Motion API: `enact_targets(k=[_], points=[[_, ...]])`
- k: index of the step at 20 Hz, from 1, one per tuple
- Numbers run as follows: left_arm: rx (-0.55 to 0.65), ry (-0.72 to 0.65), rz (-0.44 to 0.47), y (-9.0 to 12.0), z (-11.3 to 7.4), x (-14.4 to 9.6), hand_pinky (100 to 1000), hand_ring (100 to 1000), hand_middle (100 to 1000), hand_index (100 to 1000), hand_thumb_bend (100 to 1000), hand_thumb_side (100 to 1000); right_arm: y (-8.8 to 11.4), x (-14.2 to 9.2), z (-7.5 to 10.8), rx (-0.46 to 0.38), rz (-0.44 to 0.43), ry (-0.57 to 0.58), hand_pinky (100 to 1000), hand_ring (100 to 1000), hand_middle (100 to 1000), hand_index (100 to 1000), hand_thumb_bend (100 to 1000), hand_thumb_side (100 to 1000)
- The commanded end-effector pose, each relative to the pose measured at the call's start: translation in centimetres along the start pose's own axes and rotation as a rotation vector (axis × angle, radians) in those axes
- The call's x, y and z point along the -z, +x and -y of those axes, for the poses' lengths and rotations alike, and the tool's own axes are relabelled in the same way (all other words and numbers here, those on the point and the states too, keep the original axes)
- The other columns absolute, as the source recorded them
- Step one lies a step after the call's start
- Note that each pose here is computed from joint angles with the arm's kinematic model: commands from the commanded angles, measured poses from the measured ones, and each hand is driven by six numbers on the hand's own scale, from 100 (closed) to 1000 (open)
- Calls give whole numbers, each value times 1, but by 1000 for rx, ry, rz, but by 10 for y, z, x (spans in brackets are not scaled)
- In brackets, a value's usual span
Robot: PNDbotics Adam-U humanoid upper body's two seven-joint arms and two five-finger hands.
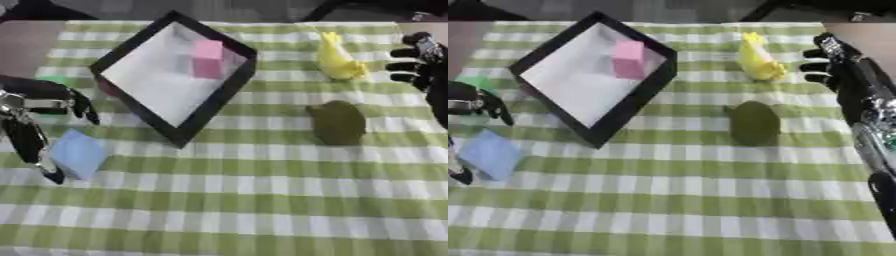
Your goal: Pick up objects on the table and place them in the box.
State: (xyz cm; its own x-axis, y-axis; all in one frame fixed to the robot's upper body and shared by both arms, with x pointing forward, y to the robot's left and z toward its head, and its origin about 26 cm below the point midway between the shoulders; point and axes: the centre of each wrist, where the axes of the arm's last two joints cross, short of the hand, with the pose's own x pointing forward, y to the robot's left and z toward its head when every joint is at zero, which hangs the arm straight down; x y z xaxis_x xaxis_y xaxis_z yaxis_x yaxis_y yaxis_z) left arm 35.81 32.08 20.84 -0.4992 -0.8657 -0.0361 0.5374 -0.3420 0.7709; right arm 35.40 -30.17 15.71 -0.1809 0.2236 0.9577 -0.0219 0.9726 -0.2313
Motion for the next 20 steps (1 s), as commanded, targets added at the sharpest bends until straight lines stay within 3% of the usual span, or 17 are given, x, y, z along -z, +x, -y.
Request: enact_targets(k=[1, 10, 16, 20], points=[[28, 12, -24, -5, -5, -5, 806, 830, 797, 852, 842, 209, 7, 1, 4, -13, 25, -3, 794, 740, 733, 880, 100, 804], [17, -14, -7, -9, 1, 7, 805, 826, 795, 848, 813, 141, 6, 1, 3, -7, 22, -3, 795, 740, 731, 878, 100, 811], [34, 39, 2, -9, 3, 15, 791, 809, 774, 835, 777, 100, 5, 1, 3, -5, 21, -2, 795, 741, 730, 877, 100, 815], [32, 47, 13, -9, 6, 20, 774, 770, 713, 796, 723, 100, 4, 1, 3, -4, 19, -2, 796, 741, 730, 877, 100, 817]])
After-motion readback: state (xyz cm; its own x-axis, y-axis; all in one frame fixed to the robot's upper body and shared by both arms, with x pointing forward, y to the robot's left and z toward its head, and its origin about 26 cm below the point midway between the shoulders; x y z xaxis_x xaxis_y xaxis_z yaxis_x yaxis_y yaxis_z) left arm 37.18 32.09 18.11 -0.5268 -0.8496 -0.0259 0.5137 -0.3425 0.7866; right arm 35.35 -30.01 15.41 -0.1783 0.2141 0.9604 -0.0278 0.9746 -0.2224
